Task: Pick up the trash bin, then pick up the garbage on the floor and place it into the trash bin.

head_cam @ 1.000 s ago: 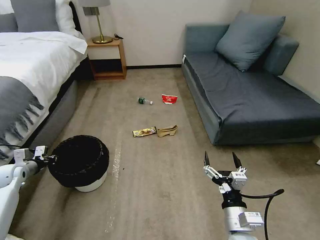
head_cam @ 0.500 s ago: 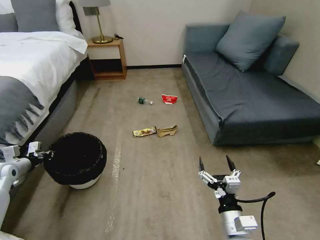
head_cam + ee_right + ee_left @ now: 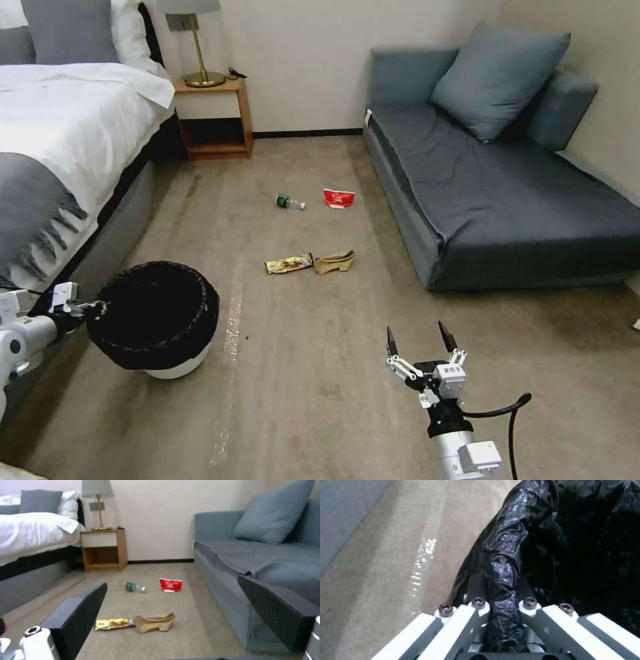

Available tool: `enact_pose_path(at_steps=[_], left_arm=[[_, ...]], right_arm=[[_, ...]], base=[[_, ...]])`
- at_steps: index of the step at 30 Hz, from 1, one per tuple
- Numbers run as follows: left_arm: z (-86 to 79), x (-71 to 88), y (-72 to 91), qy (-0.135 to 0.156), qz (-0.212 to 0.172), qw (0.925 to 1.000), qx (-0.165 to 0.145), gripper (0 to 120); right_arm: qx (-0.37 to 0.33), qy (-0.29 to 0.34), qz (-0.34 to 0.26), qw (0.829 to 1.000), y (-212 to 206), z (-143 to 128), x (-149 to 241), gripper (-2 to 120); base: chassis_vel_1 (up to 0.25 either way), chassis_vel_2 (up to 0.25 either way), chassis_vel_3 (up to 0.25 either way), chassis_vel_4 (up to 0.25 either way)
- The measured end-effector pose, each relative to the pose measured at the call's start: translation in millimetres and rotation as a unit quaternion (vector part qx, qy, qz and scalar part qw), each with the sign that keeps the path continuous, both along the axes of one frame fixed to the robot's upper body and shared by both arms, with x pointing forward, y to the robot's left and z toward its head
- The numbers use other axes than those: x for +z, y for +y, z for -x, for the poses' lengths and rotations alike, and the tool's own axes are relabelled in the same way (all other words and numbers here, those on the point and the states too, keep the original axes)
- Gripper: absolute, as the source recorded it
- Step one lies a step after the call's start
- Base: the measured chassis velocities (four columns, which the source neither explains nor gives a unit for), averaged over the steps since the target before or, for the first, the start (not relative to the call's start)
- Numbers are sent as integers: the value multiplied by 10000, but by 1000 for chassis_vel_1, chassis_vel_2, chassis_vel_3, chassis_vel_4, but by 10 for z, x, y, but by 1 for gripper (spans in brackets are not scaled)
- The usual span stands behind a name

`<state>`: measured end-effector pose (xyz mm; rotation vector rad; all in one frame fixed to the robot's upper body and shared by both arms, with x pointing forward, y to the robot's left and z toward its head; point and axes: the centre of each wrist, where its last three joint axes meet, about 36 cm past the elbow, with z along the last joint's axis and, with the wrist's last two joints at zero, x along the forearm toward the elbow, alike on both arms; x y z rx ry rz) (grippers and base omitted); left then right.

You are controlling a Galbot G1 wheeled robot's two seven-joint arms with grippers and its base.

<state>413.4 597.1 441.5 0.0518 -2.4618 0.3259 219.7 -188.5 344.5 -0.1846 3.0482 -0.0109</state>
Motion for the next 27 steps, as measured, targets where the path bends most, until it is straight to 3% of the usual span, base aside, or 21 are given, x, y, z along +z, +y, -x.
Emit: enact_pose_path(at_steps=[7,27], left_arm=[[41,0,85,16,10,9999,112,5],[36,-18,130,3,48,9998,199,5]], right_arm=[[67,19,13,10000,-4,2,-38,100],[159,52,32,9999,-10,-3,-89,100]], base=[[-24,27,35,-30],[-94,94,94,-95]])
